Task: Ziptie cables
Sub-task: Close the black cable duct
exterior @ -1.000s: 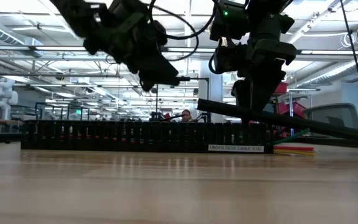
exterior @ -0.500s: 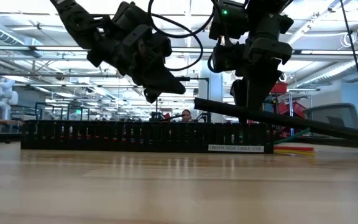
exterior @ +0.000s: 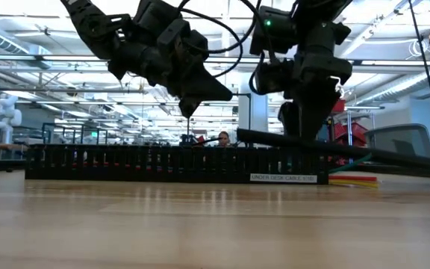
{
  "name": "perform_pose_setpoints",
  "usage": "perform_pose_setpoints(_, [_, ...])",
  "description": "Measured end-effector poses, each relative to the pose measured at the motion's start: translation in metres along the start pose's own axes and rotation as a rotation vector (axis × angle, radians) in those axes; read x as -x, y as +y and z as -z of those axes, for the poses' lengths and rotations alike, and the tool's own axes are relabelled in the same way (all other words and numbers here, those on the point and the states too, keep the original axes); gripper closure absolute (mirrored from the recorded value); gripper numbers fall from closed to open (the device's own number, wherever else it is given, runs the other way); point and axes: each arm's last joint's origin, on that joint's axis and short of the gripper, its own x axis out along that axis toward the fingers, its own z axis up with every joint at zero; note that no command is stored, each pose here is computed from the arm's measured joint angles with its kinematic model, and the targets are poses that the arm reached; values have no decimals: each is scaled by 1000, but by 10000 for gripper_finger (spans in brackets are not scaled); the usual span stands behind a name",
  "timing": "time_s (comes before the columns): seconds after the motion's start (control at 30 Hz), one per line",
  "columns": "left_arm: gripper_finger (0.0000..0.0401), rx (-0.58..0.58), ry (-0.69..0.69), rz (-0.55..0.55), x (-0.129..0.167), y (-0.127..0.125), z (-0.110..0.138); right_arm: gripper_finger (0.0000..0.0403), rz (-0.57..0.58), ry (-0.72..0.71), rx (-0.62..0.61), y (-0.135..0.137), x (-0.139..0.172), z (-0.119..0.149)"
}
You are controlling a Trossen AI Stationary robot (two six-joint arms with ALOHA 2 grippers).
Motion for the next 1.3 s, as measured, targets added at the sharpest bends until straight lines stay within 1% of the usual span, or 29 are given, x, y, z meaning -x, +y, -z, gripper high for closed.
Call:
perform_pose_setpoints(0.23, [401, -21, 0, 18, -2, -6, 1, 160, -5, 20, 6, -1, -5, 0])
perform_pose_setpoints(0.53, [401, -120, 10, 22, -6, -6, 4, 160, -17, 20, 22, -1, -5, 0])
perform_pose_setpoints(0.7, [401, -90, 82, 26, -23, 0, 19, 160, -18, 17, 22, -1, -5, 0])
perform_pose_setpoints(0.93, [401, -120, 58, 68, -48, -9, 5, 160, -17, 17, 23, -1, -5, 0])
perform_pose_setpoints(1.0, [401, -122, 63, 74, -53, -10, 6, 160, -18, 17, 23, -1, -5, 0])
perform_pose_setpoints(1.17, [401, -108, 111, 47, -63, -7, 20, 160, -19, 20, 22, -1, -5, 0])
perform_pose_setpoints(1.3, [401, -113, 111, 20, -65, -9, 23, 160, -18, 21, 22, -1, -5, 0])
